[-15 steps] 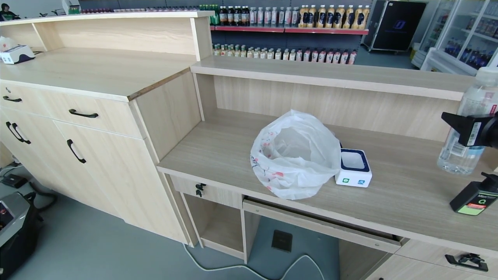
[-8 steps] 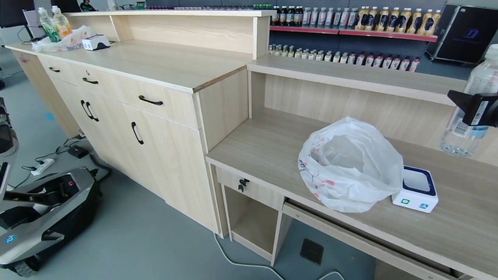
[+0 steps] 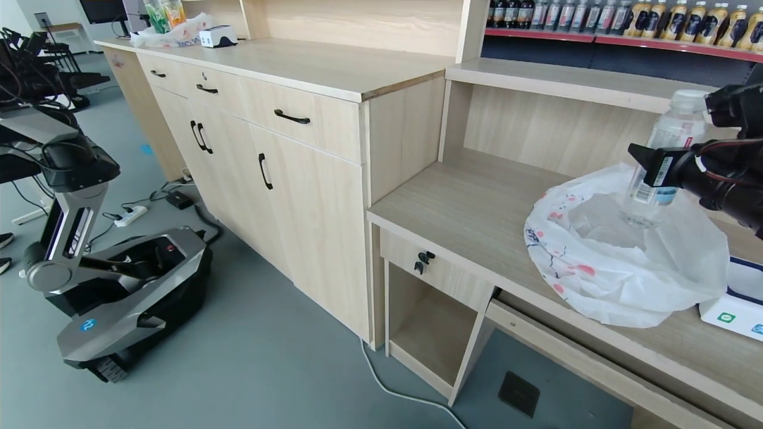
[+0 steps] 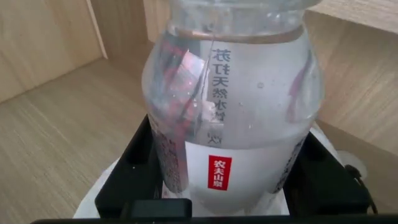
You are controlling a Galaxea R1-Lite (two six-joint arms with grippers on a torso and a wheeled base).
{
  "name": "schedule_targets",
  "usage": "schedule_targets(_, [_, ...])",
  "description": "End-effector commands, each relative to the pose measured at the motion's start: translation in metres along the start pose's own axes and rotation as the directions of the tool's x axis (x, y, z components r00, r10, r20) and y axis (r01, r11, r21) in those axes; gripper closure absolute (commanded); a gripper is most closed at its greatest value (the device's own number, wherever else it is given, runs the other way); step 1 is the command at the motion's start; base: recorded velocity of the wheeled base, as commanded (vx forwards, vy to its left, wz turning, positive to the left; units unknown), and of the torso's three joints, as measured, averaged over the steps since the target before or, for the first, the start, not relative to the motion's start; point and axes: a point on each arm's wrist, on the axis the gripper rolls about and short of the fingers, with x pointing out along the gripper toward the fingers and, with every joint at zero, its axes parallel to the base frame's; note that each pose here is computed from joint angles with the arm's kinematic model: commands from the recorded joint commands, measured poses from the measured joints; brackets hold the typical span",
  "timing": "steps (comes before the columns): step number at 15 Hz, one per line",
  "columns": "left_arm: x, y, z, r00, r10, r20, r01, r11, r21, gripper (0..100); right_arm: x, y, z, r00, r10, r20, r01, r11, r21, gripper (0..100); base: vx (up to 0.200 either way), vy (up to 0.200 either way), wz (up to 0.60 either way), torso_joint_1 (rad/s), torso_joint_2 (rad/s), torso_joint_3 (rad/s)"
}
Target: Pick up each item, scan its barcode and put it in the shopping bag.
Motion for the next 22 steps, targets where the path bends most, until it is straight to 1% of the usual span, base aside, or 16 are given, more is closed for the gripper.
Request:
schedule_targets(1, [0.0,0.0,0.0,1.0,0.0,0.001,0.0,1.0,0.0,0,0.037,0.004,-0.046,0.995,0.089,-0.039,-0.089,0.996,0.014,100,0.0,0.0,0.0,-0.149,0.45,0.29])
schedule_targets(2, [0.0,0.0,0.0,1.0,0.002,0.001,-0.002,1.0,0.0,0,0.044,0.004,-0.051,0.992,0.121,-0.026,-0.121,0.993,0.016,100,0.0,0.0,0.0,-0.09,0.24,0.163])
schedule_targets(6, [0.0,0.0,0.0,1.0,0.0,0.001,0.0,1.0,0.0,0,0.048,0.004,-0.051,0.991,0.135,-0.016,-0.135,0.99,0.029,100,0.0,0.0,0.0,-0.015,0.06,0.035])
schedule_targets(10, [0.0,0.0,0.0,1.0,0.0,0.001,0.0,1.0,0.0,0,0.058,0.008,-0.07,0.986,0.161,-0.037,-0.159,0.986,0.052,100,0.0,0.0,0.0,0.0,0.0,0.0])
schedule_targets(12, [0.0,0.0,0.0,1.0,0.0,0.001,0.0,1.0,0.0,0,0.063,0.009,-0.076,0.98,0.197,-0.023,-0.196,0.979,0.048,100,0.0,0.0,0.0,0.0,0.0,0.0])
schedule_targets(14, [0.0,0.0,0.0,1.0,0.0,0.001,0.0,1.0,0.0,0,0.065,0.009,-0.08,0.98,0.2,-0.02,-0.199,0.979,0.041,100,0.0,0.0,0.0,0.0,0.0,0.0])
schedule_targets(18, [0.0,0.0,0.0,1.0,0.0,0.001,0.0,1.0,-0.002,0,0.065,0.007,-0.088,0.98,0.195,-0.041,-0.193,0.98,0.044,100,0.0,0.0,0.0,0.0,0.0,0.0])
schedule_targets(22, [0.0,0.0,0.0,1.0,0.0,-0.001,0.0,1.0,-0.001,0,0.065,0.0,-0.092,0.982,0.179,-0.057,-0.176,0.983,0.047,100,0.0,0.0,0.0,0.0,0.0,0.0])
